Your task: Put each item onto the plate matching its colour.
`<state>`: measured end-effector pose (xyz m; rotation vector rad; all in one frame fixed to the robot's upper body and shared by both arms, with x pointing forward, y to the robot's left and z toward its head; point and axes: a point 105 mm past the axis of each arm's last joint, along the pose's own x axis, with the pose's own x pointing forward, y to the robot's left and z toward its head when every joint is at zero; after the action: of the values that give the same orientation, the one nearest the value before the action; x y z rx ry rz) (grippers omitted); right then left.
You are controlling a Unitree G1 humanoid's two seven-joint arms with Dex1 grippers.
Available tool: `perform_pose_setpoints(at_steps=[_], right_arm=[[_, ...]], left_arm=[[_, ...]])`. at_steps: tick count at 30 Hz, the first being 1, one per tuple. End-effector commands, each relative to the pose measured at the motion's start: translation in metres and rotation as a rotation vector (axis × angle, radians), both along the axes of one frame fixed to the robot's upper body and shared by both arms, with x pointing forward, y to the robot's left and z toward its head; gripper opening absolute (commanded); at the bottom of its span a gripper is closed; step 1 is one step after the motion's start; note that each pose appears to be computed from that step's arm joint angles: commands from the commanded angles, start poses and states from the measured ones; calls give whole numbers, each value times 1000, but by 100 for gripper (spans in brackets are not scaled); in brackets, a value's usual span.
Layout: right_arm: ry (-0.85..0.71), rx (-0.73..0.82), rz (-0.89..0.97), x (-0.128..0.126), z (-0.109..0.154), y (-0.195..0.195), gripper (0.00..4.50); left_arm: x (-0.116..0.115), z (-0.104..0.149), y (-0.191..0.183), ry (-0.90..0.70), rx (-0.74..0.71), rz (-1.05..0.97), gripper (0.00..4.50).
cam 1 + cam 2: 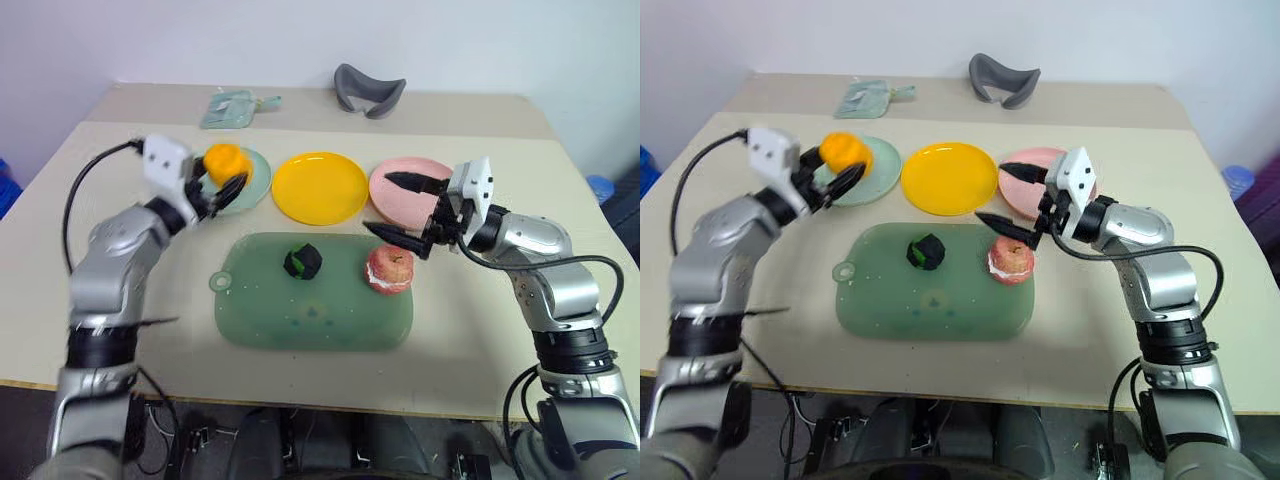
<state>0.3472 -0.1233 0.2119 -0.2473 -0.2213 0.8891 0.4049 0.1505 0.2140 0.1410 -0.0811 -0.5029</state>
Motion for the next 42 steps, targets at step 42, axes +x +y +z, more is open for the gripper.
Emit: perform_pose_setpoints(at_steps=[42], right_arm=[[78, 9, -262, -68, -7, -39, 450]], left_arm=[[62, -14, -68, 75, 44, -14, 440]])
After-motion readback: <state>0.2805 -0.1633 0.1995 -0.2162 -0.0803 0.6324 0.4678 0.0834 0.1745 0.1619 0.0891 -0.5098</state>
